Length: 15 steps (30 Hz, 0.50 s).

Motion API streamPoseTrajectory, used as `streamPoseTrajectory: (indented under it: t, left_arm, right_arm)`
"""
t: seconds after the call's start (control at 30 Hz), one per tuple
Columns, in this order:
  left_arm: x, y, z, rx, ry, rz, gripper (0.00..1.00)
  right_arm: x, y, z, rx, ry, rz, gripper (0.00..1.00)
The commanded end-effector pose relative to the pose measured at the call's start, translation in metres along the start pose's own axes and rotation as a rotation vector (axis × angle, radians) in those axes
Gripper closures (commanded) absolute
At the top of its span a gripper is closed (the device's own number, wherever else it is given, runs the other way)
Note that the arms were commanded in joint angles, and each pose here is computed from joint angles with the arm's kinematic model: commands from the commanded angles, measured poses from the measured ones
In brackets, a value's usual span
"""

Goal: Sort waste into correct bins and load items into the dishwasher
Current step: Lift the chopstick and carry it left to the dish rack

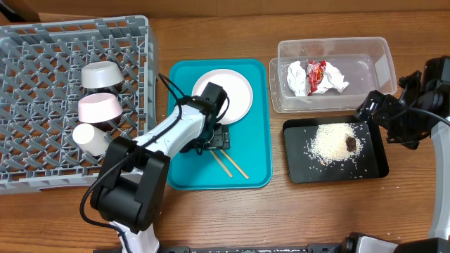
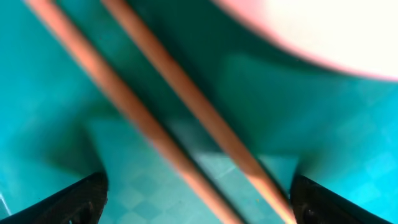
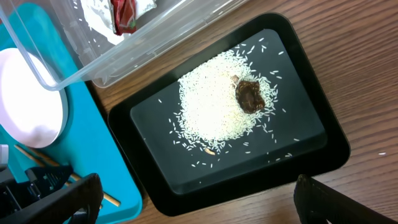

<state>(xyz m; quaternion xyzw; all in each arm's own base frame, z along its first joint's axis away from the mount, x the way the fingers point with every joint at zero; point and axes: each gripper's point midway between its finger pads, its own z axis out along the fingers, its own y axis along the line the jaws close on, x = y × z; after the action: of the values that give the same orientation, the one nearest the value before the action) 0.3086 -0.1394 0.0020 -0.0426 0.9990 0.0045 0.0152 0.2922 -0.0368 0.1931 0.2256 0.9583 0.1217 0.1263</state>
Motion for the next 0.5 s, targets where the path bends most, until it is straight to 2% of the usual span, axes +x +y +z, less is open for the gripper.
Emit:
streamPoseTrajectory:
  t: [0.0,0.1,0.13,0.2,0.27,0.47]
  left_arm:
    - [0.0138,0.0137,0.0108,-0.073,0.056,0.019,0.09]
    - [0.0126,0.0155,0.0107,-0.083,0.05,0.019,0.19]
    - [0.0114,0.0147,0.0108,-0.08,0.045,0.018,0.26]
    - [0.0095,0.0129,0.011,-0.072,0.038,0.018,0.5]
    - [0.0091,0.0128,0.011,-0.072,0.036,0.018,0.63]
    - [0.009,0.0129,0.0111,-0.072,0.035,0.017,0.8]
  right_arm:
    - [-0.0017,0.0027,-0.005,-0.009,-0.019,-0.011,0.0]
    - [-0.0017,0.0027,-0.005,-0.009,-0.019,-0.011,0.0]
    - [-0.0017,0.0027,-0.005,-0.009,-0.019,-0.01,0.0]
    - [-0.0016,0.0026,-0.005,-0.009,-0.018,-0.01,0.0]
    - [-0.001,0.0025,-0.005,-0.008,-0.016,-0.009,0.0]
    - [-0.001,0.0027,-0.0049,-0.008,-0.016,-0.01,0.0]
